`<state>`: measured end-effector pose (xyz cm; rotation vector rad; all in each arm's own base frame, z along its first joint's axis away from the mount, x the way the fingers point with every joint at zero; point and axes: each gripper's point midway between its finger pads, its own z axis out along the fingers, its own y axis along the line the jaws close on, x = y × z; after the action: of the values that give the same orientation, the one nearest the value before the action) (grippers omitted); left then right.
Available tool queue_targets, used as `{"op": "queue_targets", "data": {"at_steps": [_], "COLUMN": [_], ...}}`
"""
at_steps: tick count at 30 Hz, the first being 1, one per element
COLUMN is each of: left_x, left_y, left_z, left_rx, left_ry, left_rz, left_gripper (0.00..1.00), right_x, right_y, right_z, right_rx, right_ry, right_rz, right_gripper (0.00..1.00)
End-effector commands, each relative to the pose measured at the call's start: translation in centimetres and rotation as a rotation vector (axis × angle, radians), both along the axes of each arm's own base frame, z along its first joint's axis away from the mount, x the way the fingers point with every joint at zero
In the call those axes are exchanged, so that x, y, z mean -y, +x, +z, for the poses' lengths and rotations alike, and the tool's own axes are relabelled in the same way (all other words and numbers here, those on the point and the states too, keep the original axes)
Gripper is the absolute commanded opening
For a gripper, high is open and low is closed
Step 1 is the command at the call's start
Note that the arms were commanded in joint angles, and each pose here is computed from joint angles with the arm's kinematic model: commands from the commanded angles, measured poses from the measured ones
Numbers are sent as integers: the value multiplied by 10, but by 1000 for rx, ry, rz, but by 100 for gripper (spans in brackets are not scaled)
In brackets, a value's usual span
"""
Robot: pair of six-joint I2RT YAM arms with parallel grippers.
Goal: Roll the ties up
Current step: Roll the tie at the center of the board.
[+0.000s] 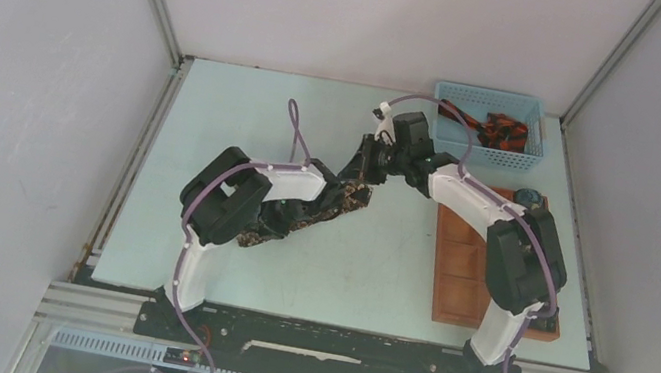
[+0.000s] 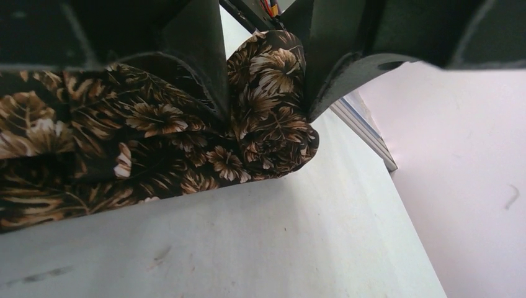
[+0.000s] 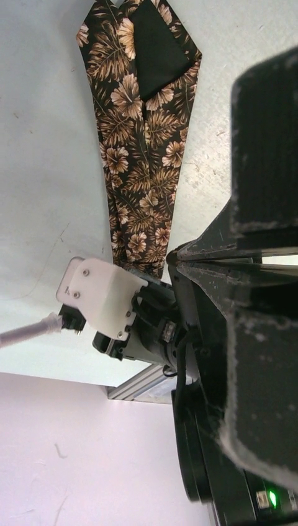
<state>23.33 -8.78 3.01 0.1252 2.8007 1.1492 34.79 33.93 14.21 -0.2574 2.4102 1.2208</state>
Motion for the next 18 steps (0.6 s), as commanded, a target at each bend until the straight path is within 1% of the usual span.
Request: {"op": "queue_targets", "data": {"at_steps": [1,5,14,18], "left_x": [12,17,25,28], "left_y": [4,9,16,19], "left_z": [4,12,18,28], "left_rx": [29,52,76,119], "left_ry": [-17,-30,-59,-86], "left_rz": [-2,-12,-7,-4], "left_gripper": [53,60,66,67], "right_x": [1,3,6,10], "right_y": [-4,-5,-9,-10], "right_z": [37,44,55,59], "right_rx": [71,83,106,115], "right_ry": [41,43,40,31], "right_rz": [0,-5,-9,-16], "right_gripper": [5,5,5,5]}}
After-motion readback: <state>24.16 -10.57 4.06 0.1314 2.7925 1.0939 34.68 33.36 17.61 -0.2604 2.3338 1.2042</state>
